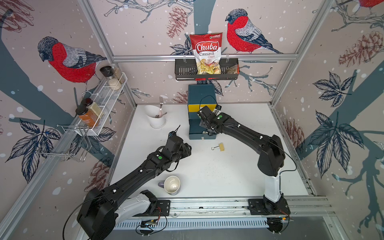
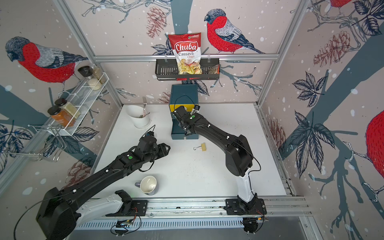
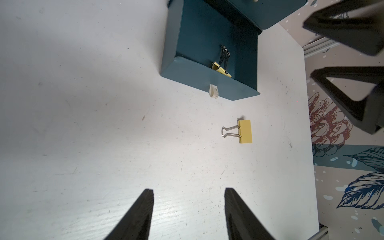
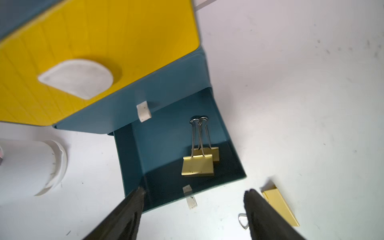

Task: Put the binder clips in the drawer according to color
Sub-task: Pick up the binder clip at the center of the board.

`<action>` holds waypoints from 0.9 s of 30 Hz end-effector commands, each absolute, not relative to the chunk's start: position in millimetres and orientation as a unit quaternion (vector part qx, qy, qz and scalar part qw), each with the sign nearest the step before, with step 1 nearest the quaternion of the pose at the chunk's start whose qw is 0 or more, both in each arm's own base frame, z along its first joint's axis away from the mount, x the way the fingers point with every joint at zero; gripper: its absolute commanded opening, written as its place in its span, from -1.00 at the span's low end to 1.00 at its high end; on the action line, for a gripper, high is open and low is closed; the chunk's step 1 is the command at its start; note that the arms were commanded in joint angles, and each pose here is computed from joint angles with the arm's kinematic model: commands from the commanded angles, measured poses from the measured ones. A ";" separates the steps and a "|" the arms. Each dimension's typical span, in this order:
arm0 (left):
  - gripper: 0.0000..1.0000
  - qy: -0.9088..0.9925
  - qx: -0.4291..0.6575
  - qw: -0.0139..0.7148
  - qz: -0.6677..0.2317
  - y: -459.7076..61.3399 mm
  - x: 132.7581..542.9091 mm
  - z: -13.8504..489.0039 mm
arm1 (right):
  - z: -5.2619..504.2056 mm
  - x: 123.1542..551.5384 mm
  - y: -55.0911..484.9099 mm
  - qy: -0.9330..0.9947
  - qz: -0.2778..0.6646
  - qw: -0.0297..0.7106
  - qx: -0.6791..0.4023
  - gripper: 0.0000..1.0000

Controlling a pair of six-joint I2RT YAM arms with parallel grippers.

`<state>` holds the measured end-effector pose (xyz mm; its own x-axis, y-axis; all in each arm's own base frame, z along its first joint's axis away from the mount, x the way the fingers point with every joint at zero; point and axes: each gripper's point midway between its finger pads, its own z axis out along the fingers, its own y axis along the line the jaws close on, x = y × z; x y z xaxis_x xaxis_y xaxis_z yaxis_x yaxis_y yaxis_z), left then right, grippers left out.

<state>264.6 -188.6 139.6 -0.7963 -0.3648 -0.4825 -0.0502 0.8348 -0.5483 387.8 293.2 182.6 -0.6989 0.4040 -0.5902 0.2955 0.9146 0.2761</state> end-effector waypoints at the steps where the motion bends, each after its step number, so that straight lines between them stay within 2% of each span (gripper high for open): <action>1: 0.18 0.906 -0.120 0.303 -0.268 -188.8 265.6 142.1 | 171.5 368.9 258.4 0.897 0.110 0.293 0.312 0.63; 6: 0.17 0.909 -0.116 0.302 -0.262 -186.6 264.0 140.2 | 127.9 341.9 220.6 0.866 0.157 0.191 0.434 0.71; 9: 0.17 0.912 -0.115 0.301 -0.256 -183.5 261.3 139.3 | 108.1 331.0 210.0 0.854 0.154 0.135 0.479 0.79; 12: 0.17 0.911 -0.115 0.304 -0.254 -180.5 258.9 139.8 | 96.3 325.2 210.7 0.847 0.146 0.095 0.502 0.93; 18: 0.16 0.912 -0.116 0.302 -0.253 -178.5 255.7 140.4 | 64.8 316.7 222.7 0.840 0.120 0.018 0.528 0.95; 27: 0.16 0.911 -0.117 0.305 -0.252 -174.6 252.1 143.0 | 40.9 325.1 227.0 0.827 0.107 -0.014 0.551 0.98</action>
